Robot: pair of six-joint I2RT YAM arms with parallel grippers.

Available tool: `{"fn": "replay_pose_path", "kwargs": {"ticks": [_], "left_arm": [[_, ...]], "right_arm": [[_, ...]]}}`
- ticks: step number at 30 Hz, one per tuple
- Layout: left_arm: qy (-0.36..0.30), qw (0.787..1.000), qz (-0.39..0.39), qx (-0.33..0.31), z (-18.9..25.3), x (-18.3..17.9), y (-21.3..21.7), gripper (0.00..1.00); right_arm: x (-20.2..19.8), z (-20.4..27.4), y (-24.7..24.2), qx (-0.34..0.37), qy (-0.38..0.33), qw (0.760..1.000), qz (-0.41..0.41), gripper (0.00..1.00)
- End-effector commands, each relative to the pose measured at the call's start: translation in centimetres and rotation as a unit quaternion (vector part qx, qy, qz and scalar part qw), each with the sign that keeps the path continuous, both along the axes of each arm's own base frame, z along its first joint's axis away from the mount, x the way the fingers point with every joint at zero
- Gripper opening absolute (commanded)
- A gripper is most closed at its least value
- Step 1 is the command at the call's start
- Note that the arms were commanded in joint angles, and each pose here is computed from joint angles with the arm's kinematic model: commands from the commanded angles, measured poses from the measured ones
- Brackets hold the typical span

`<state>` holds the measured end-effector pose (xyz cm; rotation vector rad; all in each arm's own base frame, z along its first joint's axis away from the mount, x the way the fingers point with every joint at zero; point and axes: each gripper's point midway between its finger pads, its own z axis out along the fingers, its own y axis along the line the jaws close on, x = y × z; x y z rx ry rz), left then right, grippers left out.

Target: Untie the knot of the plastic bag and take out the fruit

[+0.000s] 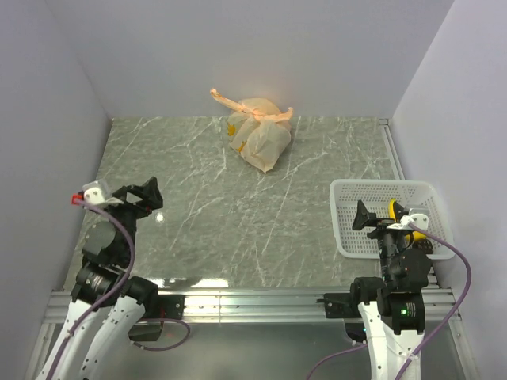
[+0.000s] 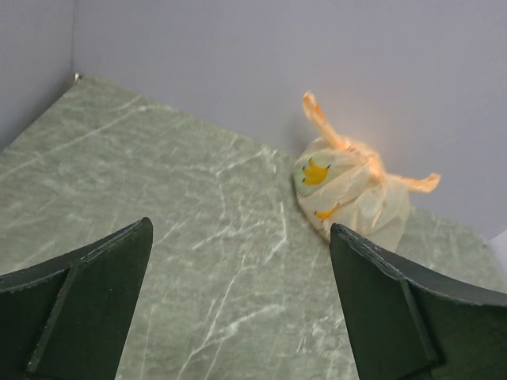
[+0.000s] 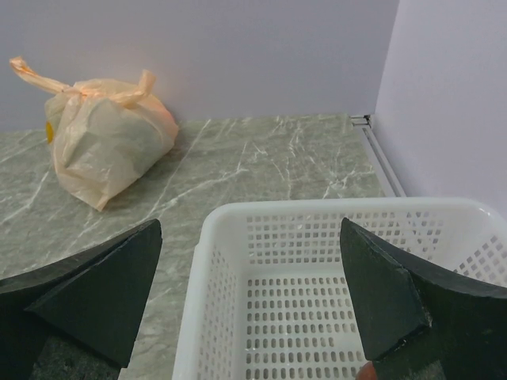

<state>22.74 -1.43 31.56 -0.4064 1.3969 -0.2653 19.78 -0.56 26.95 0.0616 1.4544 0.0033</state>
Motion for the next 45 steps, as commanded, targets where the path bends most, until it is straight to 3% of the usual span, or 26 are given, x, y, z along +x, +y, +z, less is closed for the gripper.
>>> {"fn": "replay_pose_path", "kwargs": {"ticks": [1, 10, 11, 13, 14, 17, 22, 23, 25, 26, 28, 32, 36, 38, 41, 42, 43, 45], "left_arm": [[0.023, 1.0, 0.008, -0.015, 0.2, 0.9, -0.1, 0.99], [0.101, 0.99, -0.095, -0.013, -1.9, 6.5, -6.2, 1.0], [0.134, 0.985, -0.107, -0.011, -3.6, 8.0, -7.3, 0.99], [0.142, 0.975, -0.174, -0.011, -2.8, 9.5, -10.4, 0.99], [0.185, 0.964, -0.193, -0.002, -5.0, 11.2, -11.8, 0.99], [0.216, 0.945, -0.245, -0.021, -4.1, 15.0, -15.6, 0.99], [0.222, 0.931, -0.291, -0.02, -4.4, 20.5, -20.0, 0.99], [0.241, 0.924, -0.295, -0.016, -6.4, 21.8, -20.9, 0.99], [0.228, 0.921, -0.316, -0.008, -5.4, 23.3, -22.8, 0.99], [0.244, 0.914, -0.324, -0.002, -7.4, 24.3, -23.9, 0.99], [0.233, 0.915, -0.33, 0.013, -7.1, 25.8, -25.5, 0.99], [0.267, 0.913, -0.308, 0.004, -11.9, 29.2, -27.0, 0.99], [0.242, 0.931, -0.274, 0.007, -14.0, 32.0, -27.7, 0.99], [0.255, 0.927, -0.275, 0.011, -16.2, 32.9, -28.6, 0.98], [0.271, 0.921, -0.28, 0.015, -18.2, 33.1, -29.4, 0.7], [0.271, 0.919, -0.286, 0.017, -18.3, 32.8, -29.8, 0.56], [0.267, 0.918, -0.291, 0.018, -18.2, 32.6, -29.9, 0.26], [0.26, 0.918, -0.297, 0.031, -17.7, 31.3, -29.8, 0.01]], "right_arm": [[-5.7, 5.1, -0.2, -0.002, -0.16, 0.987, -0.007, 1.0], [-5.9, 5.6, 0.8, 0.014, -0.166, 0.986, 0.023, 1.0], [-6.0, 5.6, 0.7, 0.019, -0.167, 0.986, 0.019, 1.0], [-6.0, 5.5, 0.5, 0.024, -0.165, 0.986, 0.013, 1.0], [-6.0, 5.5, 0.5, 0.026, -0.165, 0.986, 0.013, 1.0], [-6.0, 5.5, 0.3, 0.034, -0.163, 0.986, 0.012, 1.0], [-6.4, 5.7, 0.7, 0.038, -0.162, 0.986, 0.023, 1.0], [-6.5, 5.8, 0.8, 0.042, -0.161, 0.986, 0.026, 1.0], [-6.4, 5.6, 0.9, 0.047, -0.156, 0.986, 0.029, 1.0], [-6.5, 5.8, 1.0, 0.055, -0.157, 0.986, 0.032, 1.0], [-6.5, 6.0, 1.7, 0.057, -0.155, 0.985, 0.051, 1.0], [-6.7, 6.2, 2.5, 0.069, -0.152, 0.983, 0.074, 1.0], [-6.5, 5.6, 2.4, 0.076, -0.131, 0.986, 0.071, 1.0], [-6.6, 5.5, 2.5, 0.075, -0.126, 0.987, 0.071, 1.0], [-6.8, 5.7, 2.5, 0.069, -0.122, 0.988, 0.071, 1.0], [-6.8, 5.7, 2.5, 0.067, -0.118, 0.988, 0.072, 1.0], [-6.9, 5.8, 2.6, 0.065, -0.117, 0.988, 0.075, 1.0], [-6.8, 6.1, 2.7, 0.059, -0.116, 0.988, 0.079, 1.0]]}}
